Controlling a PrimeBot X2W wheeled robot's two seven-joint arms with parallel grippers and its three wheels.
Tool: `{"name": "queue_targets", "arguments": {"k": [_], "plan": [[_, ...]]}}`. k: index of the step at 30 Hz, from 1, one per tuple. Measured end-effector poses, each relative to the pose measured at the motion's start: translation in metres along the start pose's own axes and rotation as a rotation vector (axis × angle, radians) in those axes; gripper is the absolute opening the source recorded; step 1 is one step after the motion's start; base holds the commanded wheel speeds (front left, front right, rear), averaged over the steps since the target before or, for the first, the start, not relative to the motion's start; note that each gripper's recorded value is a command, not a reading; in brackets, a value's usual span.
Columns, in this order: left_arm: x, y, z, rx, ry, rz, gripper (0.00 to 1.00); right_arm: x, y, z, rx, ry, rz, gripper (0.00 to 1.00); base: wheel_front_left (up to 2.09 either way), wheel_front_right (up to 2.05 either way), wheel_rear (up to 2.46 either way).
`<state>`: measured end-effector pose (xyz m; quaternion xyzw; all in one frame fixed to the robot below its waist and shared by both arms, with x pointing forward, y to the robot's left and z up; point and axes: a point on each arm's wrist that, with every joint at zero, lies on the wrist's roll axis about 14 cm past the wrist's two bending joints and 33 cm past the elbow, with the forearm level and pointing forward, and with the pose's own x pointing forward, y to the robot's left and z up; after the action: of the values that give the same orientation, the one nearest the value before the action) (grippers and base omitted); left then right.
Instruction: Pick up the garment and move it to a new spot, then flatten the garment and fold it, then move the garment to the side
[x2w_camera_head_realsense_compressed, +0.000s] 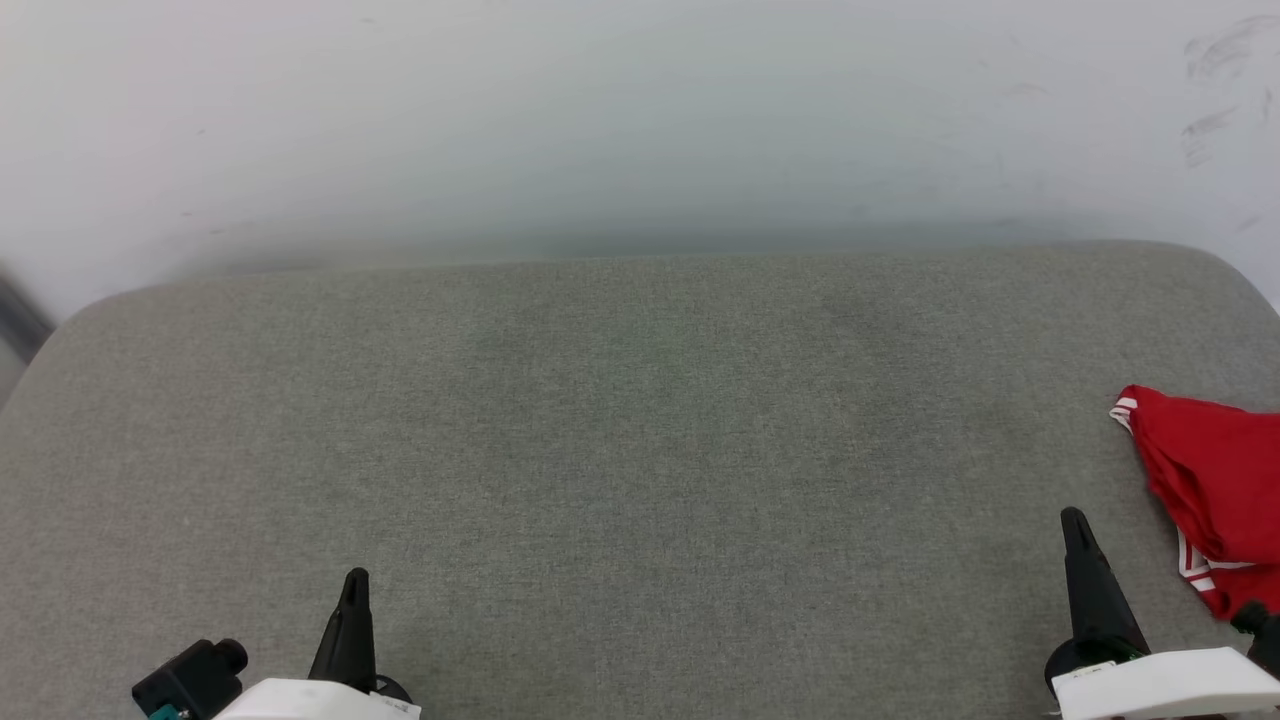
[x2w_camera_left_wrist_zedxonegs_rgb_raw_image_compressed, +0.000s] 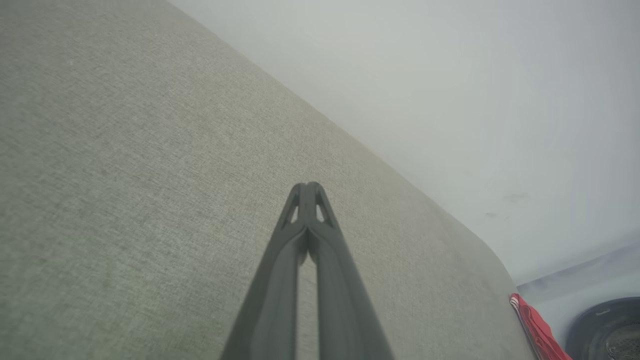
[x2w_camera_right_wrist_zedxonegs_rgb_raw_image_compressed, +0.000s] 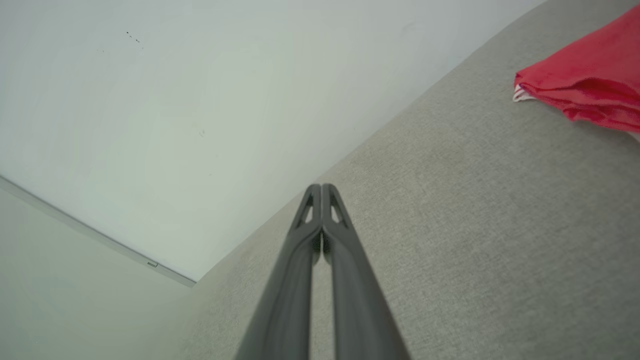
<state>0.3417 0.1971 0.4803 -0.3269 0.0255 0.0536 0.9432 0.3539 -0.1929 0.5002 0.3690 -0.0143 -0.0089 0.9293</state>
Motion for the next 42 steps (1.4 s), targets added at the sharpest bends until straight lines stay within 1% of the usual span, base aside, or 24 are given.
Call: {"name": "queue_targets", "arguments": {"k": [15,33,34,42], "plan": [[0.010,-0.001,0.002,-0.208,0.019,-0.004,0.00,0.007,-0.004,0.000,0.185,0.013,-0.022,0.00,0.00,0.00,0.00],[0.020,-0.004,0.004,-0.419,0.039,-0.017,0.00,0.014,-0.007,0.000,0.375,0.025,-0.039,0.00,0.00,0.00,0.00],[0.021,-0.004,0.003,-0.452,0.043,-0.019,0.00,0.017,-0.004,0.002,0.403,0.023,-0.032,0.00,0.00,0.00,0.00],[0.025,-0.006,0.006,-0.533,0.045,-0.028,0.00,0.019,-0.006,0.001,0.477,0.030,-0.039,0.00,0.00,0.00,0.00]]}}
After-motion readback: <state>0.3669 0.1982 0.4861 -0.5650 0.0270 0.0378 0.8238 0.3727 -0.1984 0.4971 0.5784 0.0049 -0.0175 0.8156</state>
